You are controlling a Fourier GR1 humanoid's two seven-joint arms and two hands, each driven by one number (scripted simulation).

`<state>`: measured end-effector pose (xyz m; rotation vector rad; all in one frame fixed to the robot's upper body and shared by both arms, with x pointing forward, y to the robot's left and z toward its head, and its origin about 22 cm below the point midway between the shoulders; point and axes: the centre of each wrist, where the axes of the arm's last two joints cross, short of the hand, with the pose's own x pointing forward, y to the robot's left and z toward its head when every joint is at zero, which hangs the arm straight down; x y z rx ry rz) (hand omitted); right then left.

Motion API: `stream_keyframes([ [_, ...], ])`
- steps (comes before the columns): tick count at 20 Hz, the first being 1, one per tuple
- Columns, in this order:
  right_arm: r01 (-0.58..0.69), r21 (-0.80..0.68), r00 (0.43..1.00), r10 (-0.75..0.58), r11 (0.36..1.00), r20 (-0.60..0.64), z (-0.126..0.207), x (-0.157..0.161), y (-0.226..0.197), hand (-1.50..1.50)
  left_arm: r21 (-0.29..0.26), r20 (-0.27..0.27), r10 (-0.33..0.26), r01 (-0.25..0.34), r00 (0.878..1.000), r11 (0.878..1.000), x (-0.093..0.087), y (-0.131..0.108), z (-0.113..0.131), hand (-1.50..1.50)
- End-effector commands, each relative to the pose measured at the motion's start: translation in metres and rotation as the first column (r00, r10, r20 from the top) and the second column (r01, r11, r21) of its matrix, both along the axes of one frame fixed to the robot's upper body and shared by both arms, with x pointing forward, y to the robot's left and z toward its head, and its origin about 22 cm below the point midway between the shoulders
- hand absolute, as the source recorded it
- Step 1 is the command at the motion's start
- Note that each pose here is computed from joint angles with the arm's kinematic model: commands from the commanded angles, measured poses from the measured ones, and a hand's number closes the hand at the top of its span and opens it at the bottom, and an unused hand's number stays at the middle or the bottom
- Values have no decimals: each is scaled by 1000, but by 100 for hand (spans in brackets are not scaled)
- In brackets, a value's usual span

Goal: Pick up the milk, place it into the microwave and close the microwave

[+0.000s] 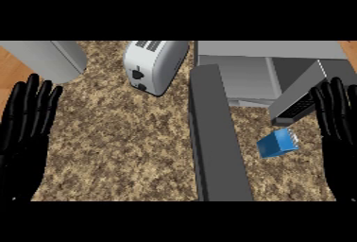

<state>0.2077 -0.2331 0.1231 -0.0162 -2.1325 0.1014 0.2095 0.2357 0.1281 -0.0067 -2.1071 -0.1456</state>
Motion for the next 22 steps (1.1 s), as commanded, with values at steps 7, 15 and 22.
stream_keyframes([
  [7,-32,-1,982,32,999,-187,2,-22,-32,-150,-252,-184,105,-150,977,956,-17,-17,-34,-150],
  [15,-38,-19,974,33,999,-222,-16,-24,-39,-150,-286,-200,92,-148,975,947,-52,-36,-71,-150],
  [22,0,-6,968,-2,1000,-251,-35,-36,-55,-150,-294,-176,81,-131,981,947,-87,-43,-70,-150],
])
